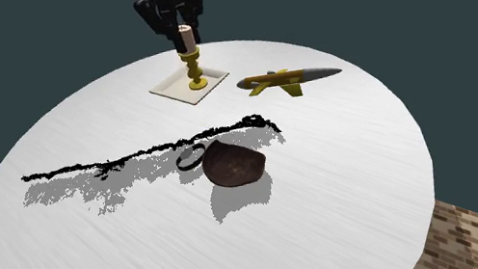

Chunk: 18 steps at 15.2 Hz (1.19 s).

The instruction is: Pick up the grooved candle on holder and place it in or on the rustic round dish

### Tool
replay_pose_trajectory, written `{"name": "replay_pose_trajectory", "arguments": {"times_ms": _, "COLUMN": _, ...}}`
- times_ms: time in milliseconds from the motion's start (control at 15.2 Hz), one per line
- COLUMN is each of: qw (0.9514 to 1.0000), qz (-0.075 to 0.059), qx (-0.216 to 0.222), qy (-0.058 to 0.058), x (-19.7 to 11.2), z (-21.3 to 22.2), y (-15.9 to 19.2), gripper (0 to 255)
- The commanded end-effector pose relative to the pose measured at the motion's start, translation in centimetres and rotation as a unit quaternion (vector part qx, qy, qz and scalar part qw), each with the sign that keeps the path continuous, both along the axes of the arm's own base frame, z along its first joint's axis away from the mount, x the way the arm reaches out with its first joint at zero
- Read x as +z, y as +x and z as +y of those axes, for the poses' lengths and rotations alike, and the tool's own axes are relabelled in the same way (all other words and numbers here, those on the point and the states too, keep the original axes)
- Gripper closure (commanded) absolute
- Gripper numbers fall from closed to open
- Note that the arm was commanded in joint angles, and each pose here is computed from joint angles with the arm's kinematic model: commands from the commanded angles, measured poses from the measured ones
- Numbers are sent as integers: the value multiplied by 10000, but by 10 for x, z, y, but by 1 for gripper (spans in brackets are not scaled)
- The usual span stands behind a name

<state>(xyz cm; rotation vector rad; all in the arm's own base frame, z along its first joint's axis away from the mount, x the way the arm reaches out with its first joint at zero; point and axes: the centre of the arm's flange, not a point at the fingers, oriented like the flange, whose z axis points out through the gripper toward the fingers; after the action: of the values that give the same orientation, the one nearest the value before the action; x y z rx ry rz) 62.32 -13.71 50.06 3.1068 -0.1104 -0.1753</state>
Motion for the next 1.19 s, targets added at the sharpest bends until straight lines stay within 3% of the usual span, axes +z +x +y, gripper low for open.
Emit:
{"name": "replay_pose_trajectory", "arguments": {"times_ms": 0, "qw": 10000, "qz": 3, "qx": 0, "qy": 1, "x": 2, "z": 12, "y": -21, "gripper": 255}}
{"name": "replay_pose_trajectory", "arguments": {"times_ms": 594, "qw": 10000, "qz": 3, "qx": 0, "qy": 1, "x": 27, "z": 80, "y": -127, "gripper": 255}}
{"name": "replay_pose_trajectory", "arguments": {"times_ms": 1122, "qw": 10000, "qz": 3, "qx": 0, "qy": 1, "x": -16, "z": 80, "y": -127, "gripper": 255}}
